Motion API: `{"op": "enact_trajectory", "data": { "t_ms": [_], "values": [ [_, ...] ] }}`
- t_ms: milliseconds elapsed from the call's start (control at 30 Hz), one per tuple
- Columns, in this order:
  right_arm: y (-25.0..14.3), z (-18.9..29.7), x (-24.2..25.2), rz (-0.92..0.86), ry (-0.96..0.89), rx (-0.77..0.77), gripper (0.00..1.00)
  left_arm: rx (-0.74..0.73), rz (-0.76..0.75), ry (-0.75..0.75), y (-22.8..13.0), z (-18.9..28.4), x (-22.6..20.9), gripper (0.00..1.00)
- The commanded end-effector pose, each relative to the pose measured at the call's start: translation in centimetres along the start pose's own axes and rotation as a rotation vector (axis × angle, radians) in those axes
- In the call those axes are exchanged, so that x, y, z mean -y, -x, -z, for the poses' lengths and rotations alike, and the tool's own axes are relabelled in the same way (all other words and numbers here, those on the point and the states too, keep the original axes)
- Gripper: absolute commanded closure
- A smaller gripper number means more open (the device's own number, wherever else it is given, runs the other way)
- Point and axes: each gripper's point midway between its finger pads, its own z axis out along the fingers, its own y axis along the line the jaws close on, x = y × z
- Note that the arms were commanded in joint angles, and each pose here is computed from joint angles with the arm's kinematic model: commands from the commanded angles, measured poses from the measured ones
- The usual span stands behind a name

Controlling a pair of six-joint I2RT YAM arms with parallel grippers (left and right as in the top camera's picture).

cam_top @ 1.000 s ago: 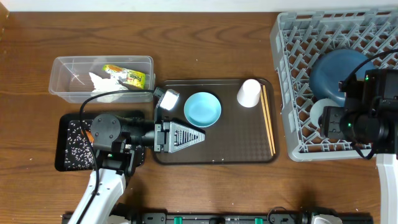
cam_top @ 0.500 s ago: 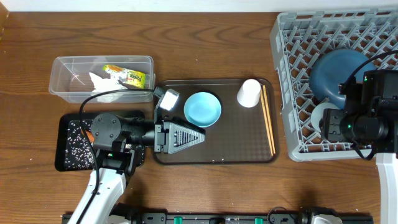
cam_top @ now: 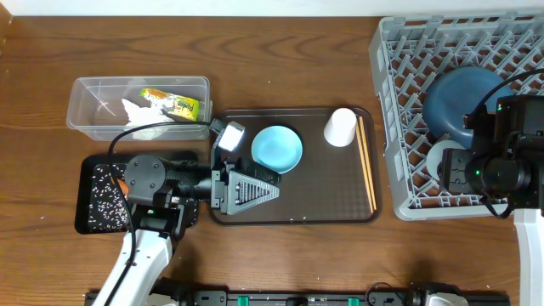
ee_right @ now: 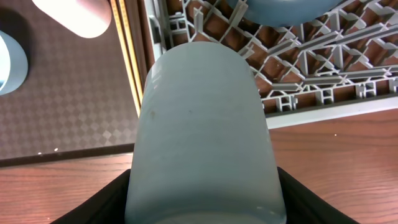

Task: Sort waste into correct bins and load items into the dishwasher rack
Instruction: 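Lower the cup into the rack slot and release it with the right gripper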

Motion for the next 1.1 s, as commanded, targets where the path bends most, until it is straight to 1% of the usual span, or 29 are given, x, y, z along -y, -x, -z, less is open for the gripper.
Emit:
{"op": "enact_trajectory", "data": {
  "t_ms": [0, 367, 767, 1067],
  "values": [
    [0.4, 0.2, 0.5, -0.016, -0.02, 0.011, 0.64, -0.016, -0.023, -0.006, -0.2, 0.0, 0.3, 0.03],
    [0.6, -1.6, 0.6, -0.018, -0.025, -0.061, 0.65, -0.016, -0.023, -0.006, -0.2, 0.0, 0.3, 0.0],
    [0.8, -4.1, 2.8, -0.107, -0.046, -0.16, 0.67, -0.016, -0.023, -0.006, -0.2, 0.0, 0.3, 0.0],
    [1.0, -4.5, 4.0, -0.15, -0.058, -0.161, 0.68, -0.016, -0.023, -0.006, -0.2, 0.0, 0.3, 0.0]
  ]
}}
